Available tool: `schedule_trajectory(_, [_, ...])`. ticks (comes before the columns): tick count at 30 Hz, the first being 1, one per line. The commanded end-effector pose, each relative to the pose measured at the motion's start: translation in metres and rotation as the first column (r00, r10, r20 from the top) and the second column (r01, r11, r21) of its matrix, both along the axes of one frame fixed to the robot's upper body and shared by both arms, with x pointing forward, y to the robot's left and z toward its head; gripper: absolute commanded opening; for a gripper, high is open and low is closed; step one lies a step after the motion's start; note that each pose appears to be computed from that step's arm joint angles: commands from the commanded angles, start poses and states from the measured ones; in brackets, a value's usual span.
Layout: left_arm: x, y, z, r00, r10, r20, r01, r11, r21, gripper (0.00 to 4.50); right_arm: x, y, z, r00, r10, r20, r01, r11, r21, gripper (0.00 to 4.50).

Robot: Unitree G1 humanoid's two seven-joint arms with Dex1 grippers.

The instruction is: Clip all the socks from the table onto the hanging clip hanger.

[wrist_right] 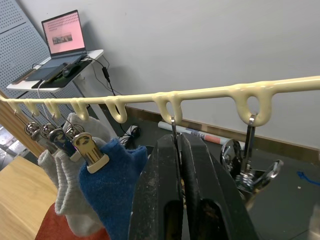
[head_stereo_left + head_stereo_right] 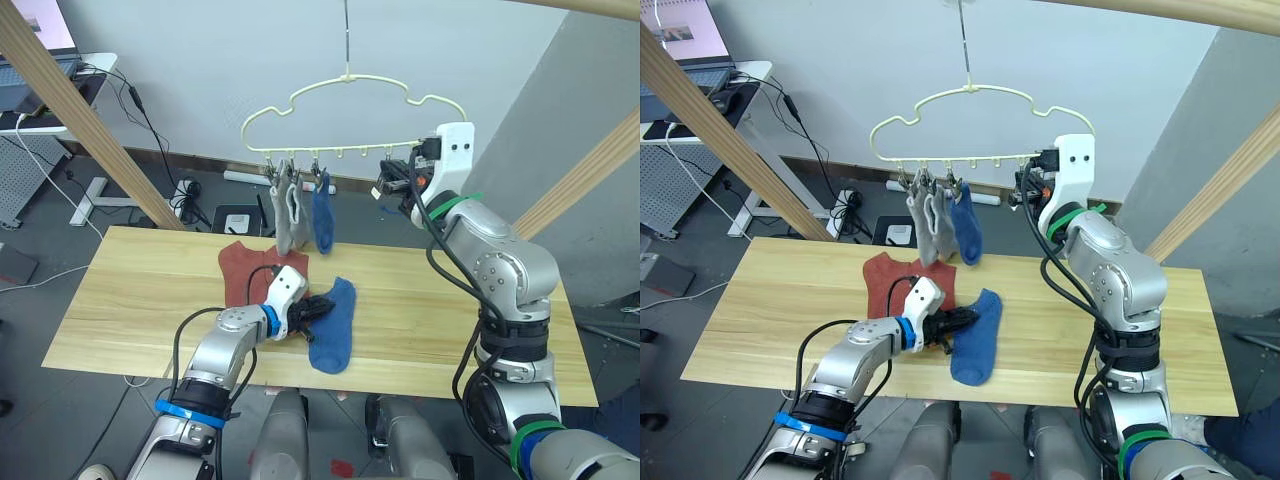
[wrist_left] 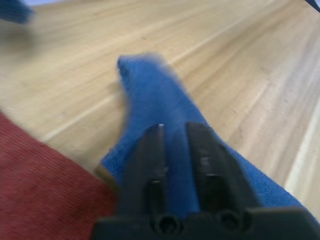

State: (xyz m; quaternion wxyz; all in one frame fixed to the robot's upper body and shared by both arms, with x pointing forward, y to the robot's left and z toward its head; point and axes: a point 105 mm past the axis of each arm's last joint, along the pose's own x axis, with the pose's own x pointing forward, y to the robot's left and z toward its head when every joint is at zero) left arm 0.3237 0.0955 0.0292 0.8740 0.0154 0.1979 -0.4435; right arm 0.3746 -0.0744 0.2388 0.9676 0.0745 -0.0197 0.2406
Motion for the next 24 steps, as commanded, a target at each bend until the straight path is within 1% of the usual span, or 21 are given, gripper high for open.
schedule_trajectory(1, [0.008, -0.010, 0.017, 0.996, -0.016, 0.089, 0.016, 1.000, 0.006, 2.19, 0.004, -0.012, -0.016, 0.997, -0.048, -0.063, 0.047, 0.999, -0.017, 0.00])
schedule_trajectory(4, [0.005, -0.014, 0.019, 0.993, -0.034, 0.112, 0.029, 0.999, 0.041, 3.16, 0.003, -0.013, -0.017, 0.997, -0.055, -0.063, 0.054, 0.998, -0.017, 0.00])
schedule_trajectory(8, [-0.011, -0.020, 0.003, 0.991, -0.096, 0.098, 0.076, 0.979, 0.188, 4.41, 0.002, -0.013, -0.017, 0.996, -0.060, -0.065, 0.059, 0.998, -0.011, 0.00])
schedule_trajectory(10, [-0.015, -0.023, -0.003, 0.993, -0.081, 0.083, 0.058, 0.968, 0.243, 4.46, 0.002, -0.013, -0.017, 0.996, -0.065, -0.066, 0.064, 0.998, -0.008, 0.00])
schedule_trajectory(14, [-0.007, -0.025, -0.005, 0.992, -0.039, 0.120, -0.004, 0.941, 0.339, 4.46, 0.003, -0.014, -0.018, 0.995, -0.072, -0.068, 0.072, 0.997, -0.007, 0.00])
schedule_trajectory(16, [-0.002, -0.026, -0.011, 0.992, -0.017, 0.127, -0.033, 0.923, 0.383, 4.46, 0.003, -0.015, -0.018, 0.995, -0.075, -0.069, 0.075, 0.997, -0.006, 0.00])
schedule_trajectory(20, [-0.006, -0.028, -0.031, 0.999, -0.001, 0.049, -0.019, 0.912, 0.410, 4.46, 0.003, -0.014, -0.018, 0.994, -0.077, -0.071, 0.077, 0.997, -0.005, 0.00])
schedule_trajectory(22, [-0.009, -0.026, -0.036, 1.000, -0.005, 0.030, -0.008, 0.906, 0.422, 4.46, 0.003, -0.014, -0.018, 0.994, -0.078, -0.071, 0.078, 0.997, -0.005, 0.00])
schedule_trajectory(24, [-0.013, -0.026, -0.041, 0.999, -0.041, 0.024, 0.026, 0.895, 0.445, 4.46, 0.004, -0.015, -0.018, 0.994, -0.081, -0.072, 0.081, 0.997, -0.006, 0.00])
